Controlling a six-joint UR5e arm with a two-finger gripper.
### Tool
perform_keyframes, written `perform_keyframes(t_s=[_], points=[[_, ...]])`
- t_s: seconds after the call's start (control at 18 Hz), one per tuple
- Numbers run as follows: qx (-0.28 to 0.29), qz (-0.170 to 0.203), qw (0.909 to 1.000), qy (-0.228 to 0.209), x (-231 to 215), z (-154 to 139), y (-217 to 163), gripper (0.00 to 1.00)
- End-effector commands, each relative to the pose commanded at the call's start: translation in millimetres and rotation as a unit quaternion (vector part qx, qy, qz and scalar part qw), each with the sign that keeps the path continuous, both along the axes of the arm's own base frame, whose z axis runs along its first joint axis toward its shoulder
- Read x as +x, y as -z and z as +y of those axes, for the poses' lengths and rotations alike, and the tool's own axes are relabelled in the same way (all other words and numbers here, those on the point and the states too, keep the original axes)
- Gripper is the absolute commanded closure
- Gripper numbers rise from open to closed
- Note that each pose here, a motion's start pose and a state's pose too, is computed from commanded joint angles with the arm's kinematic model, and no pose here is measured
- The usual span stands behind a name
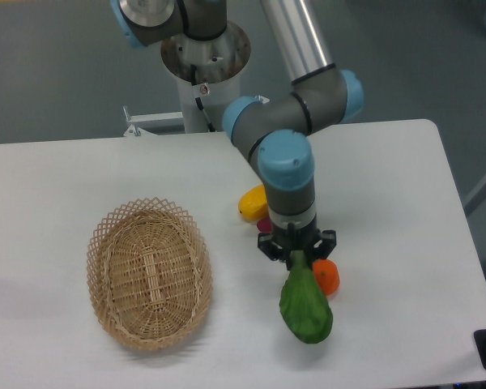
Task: Place the green vegetable on the table
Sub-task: 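Move the held bok choy toward the basket and lower it onto the table, then open the gripper to release the bok choy and lift away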
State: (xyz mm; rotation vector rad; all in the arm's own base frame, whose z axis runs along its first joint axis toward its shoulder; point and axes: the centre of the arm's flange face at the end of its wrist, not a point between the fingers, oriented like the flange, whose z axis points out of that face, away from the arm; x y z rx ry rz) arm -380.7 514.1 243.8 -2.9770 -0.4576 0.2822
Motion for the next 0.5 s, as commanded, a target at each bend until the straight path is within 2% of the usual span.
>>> perform_keyframes(t_s=[0.22,0.33,0.44,0.5], points=[[-0.005,-0.004,1.0000,0.003,0.8,0.6,7.9,0.41],[-0.006,-0.005,1.0000,0.005,1.8,0.9,9.5,0.27],[-0.006,-0.005,1.0000,0.005,1.8,0.9,9.5,0.00],[-0.005,-0.005,1.0000,0.005,1.2,0.3,8.6,0.00]])
